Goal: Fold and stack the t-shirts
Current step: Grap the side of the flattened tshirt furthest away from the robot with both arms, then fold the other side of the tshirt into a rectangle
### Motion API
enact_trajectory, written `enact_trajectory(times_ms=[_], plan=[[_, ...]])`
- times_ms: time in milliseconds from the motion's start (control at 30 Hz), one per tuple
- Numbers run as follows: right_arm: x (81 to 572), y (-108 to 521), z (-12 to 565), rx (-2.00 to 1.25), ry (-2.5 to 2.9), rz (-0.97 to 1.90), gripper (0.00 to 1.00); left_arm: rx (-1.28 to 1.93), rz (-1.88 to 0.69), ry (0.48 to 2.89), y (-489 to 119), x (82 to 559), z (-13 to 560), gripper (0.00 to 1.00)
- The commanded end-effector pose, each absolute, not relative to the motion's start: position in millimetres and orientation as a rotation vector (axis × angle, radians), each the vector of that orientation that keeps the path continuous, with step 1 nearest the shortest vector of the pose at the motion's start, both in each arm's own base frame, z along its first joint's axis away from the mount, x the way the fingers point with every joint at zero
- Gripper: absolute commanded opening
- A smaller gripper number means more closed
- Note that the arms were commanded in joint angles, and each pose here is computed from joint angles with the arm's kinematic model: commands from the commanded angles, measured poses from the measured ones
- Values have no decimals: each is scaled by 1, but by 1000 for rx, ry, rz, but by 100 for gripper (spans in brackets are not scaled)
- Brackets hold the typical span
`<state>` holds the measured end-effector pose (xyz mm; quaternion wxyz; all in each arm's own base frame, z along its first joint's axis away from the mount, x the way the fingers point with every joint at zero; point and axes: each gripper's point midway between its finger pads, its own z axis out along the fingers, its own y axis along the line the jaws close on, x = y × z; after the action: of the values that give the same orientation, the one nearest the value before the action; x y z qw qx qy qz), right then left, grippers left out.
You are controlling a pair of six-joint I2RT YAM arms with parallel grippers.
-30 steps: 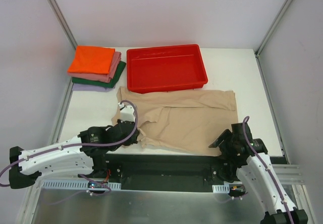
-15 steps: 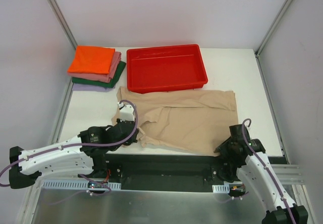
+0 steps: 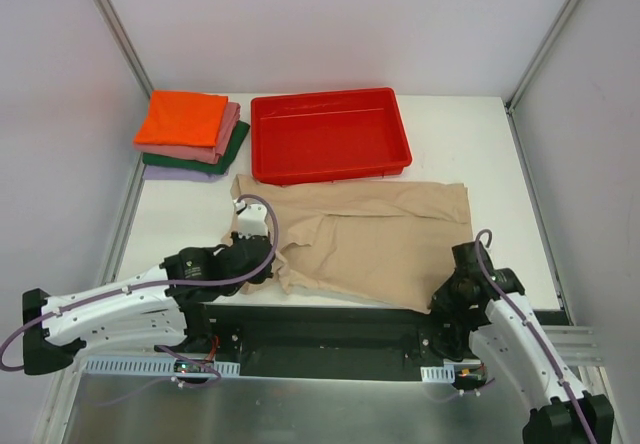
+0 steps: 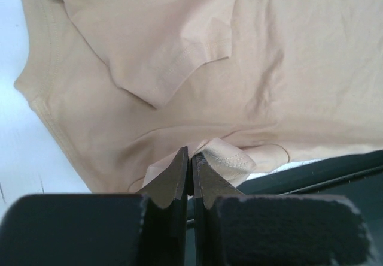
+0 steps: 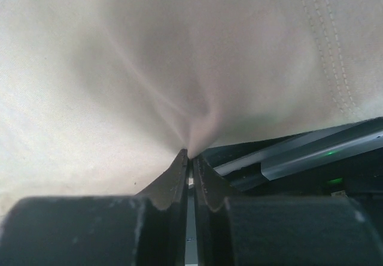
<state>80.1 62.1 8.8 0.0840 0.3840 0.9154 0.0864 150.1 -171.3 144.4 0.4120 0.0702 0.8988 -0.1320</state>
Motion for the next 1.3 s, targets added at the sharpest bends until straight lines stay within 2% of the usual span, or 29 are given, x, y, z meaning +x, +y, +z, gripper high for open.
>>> enact_trajectory(times_ms=[0, 267, 600, 733, 967, 1267], plan=[[131, 59, 52, 1015, 2591, 281, 8, 129, -278, 2206, -169, 168, 165, 0], [170, 66, 81, 871, 2619, 281, 7, 38, -224, 2224, -159, 198, 158, 0], [222, 67, 97, 794, 2569, 257, 7, 119, -205, 2123, -173, 243, 165, 0], [238, 69, 99, 786, 2569, 277, 7, 125, -144, 2116, -172, 260, 162, 0], [265, 72, 101, 832, 2509, 367, 7, 117, -181, 2054, -172, 295, 167, 0], [293, 74, 105, 806, 2502, 382, 7, 188, -164, 2071, -178, 316, 150, 0]])
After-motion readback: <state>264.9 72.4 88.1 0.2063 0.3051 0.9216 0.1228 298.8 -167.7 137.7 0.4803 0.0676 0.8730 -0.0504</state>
